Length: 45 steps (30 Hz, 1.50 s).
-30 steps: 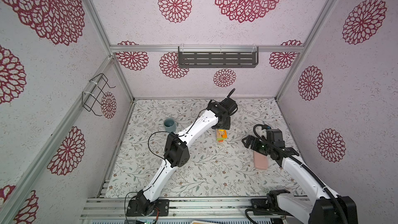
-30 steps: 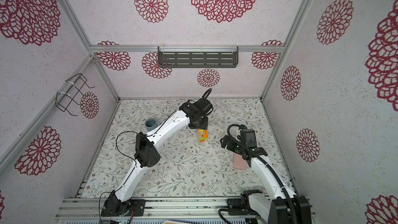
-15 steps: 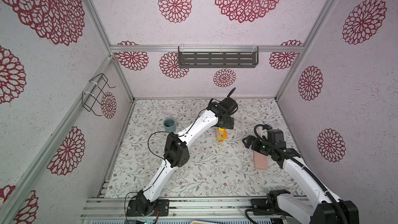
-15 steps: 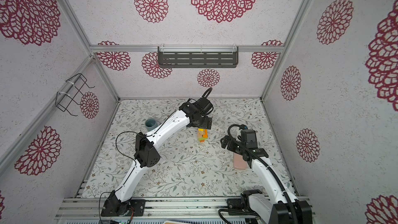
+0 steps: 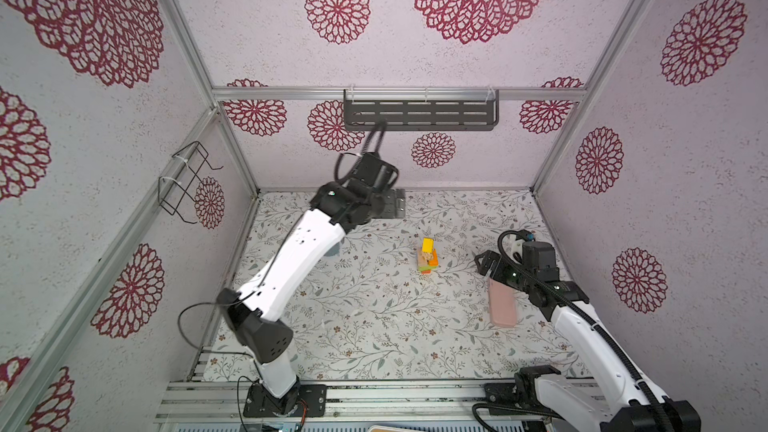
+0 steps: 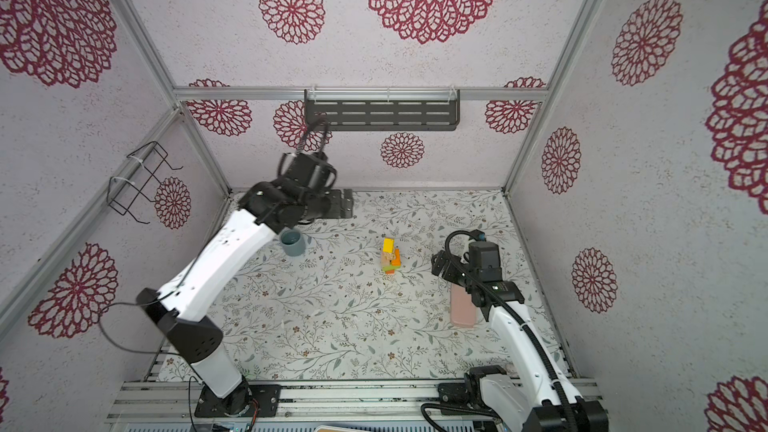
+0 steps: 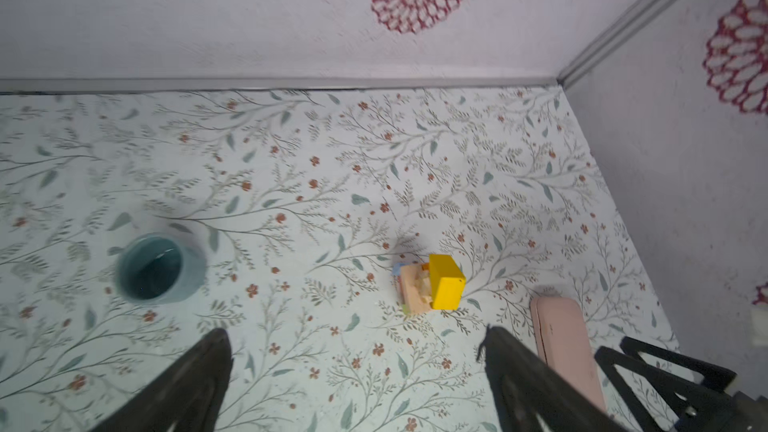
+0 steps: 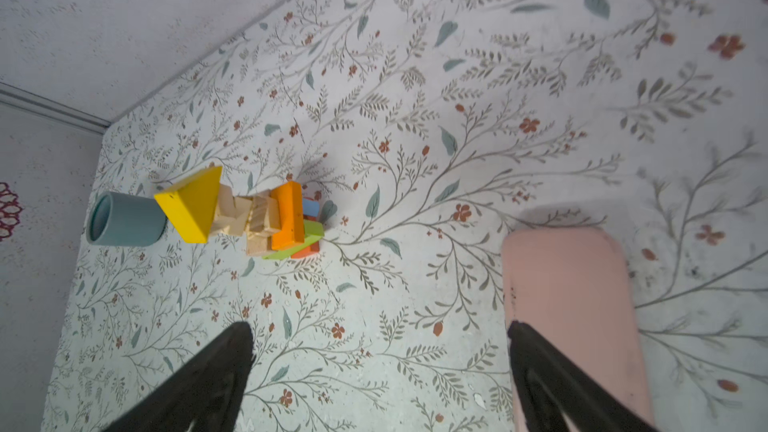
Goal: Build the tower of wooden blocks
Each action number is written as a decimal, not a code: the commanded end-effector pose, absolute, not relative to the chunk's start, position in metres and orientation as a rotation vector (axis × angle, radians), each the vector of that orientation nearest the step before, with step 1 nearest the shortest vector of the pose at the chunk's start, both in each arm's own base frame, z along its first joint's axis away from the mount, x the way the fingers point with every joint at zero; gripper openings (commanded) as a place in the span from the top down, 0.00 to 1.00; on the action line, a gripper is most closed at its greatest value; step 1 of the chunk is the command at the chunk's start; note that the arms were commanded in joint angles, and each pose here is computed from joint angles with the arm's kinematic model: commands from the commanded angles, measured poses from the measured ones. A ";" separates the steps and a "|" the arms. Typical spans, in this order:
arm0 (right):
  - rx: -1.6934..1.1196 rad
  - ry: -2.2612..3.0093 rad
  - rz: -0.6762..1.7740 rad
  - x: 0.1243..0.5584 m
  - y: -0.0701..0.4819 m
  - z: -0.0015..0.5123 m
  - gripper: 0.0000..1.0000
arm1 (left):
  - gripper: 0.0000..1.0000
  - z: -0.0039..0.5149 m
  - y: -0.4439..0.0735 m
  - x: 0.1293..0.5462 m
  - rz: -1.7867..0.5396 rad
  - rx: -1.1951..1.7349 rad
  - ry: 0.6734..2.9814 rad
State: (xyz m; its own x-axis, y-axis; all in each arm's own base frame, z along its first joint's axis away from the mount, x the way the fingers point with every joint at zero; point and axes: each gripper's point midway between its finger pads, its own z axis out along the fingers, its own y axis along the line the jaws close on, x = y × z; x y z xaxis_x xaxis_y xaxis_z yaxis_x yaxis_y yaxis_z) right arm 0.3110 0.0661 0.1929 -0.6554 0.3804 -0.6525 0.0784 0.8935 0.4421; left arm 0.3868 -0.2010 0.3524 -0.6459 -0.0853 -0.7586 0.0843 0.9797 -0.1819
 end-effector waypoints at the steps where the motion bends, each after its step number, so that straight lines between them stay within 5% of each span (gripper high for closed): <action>1: 0.315 2.150 0.375 0.315 0.049 0.240 0.01 | 0.03 0.353 -0.163 0.377 -0.182 -0.020 2.227; 12: 0.209 1.848 0.293 0.300 0.034 0.293 0.01 | 0.03 0.364 -0.026 0.288 0.145 -0.211 1.944; 19: 0.149 1.813 0.236 0.298 0.032 0.263 0.01 | 0.03 0.347 0.045 0.236 0.258 -0.598 1.635; 28: 0.267 1.754 0.105 0.310 0.006 0.232 0.01 | 0.03 0.324 0.048 0.254 0.395 -0.603 1.625; 38: 0.306 1.442 0.028 0.286 -0.017 0.209 0.01 | 0.03 0.245 0.036 0.333 0.444 -0.303 1.758; 45: 0.322 1.509 -0.126 0.294 -0.032 0.178 0.01 | 0.03 0.186 0.083 0.365 0.449 -0.474 1.809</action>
